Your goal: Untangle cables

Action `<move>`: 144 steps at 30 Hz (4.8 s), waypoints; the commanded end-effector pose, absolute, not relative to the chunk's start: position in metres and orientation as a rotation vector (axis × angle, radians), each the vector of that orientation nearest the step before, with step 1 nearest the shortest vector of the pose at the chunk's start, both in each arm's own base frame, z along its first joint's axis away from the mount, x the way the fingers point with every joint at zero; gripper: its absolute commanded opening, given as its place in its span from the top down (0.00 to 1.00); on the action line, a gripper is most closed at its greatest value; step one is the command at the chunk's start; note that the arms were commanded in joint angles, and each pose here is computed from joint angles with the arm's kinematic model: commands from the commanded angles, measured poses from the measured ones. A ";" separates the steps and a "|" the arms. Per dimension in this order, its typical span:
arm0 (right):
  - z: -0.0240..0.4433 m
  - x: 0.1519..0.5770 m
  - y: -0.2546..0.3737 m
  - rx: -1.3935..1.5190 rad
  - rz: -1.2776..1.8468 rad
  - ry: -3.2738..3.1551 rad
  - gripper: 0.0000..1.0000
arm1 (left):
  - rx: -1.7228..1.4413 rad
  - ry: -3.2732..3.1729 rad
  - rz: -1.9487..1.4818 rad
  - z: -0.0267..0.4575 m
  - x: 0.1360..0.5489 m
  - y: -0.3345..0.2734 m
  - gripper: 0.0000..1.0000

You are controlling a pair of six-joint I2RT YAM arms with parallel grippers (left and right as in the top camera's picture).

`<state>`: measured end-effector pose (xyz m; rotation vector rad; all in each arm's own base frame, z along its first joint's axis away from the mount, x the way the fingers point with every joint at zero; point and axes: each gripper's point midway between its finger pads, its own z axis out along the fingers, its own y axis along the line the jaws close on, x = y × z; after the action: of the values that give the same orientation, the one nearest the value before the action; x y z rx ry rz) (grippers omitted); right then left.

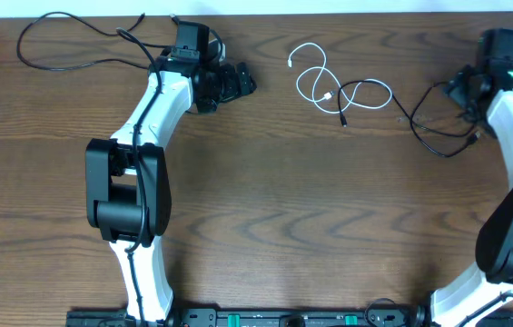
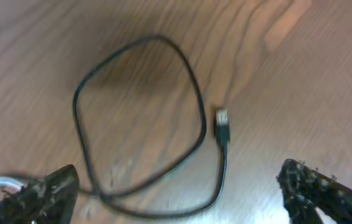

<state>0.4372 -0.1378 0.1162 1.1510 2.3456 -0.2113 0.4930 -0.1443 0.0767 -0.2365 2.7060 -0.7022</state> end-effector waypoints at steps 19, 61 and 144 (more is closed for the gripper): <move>0.049 0.504 -0.163 1.003 0.043 2.647 0.01 | -0.219 2.727 -0.676 0.072 0.490 -0.141 0.04; -0.081 0.529 -0.139 1.376 0.178 2.558 0.78 | -0.228 2.756 -0.671 0.069 0.484 -0.140 0.04; 0.192 0.525 -0.022 0.052 1.258 2.234 0.99 | -0.226 2.749 -0.672 0.070 0.485 -0.141 0.04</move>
<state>0.5320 -0.0711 0.0907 0.2746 2.4513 1.0368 0.4844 -0.1425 0.0722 -0.2495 2.7473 -0.6909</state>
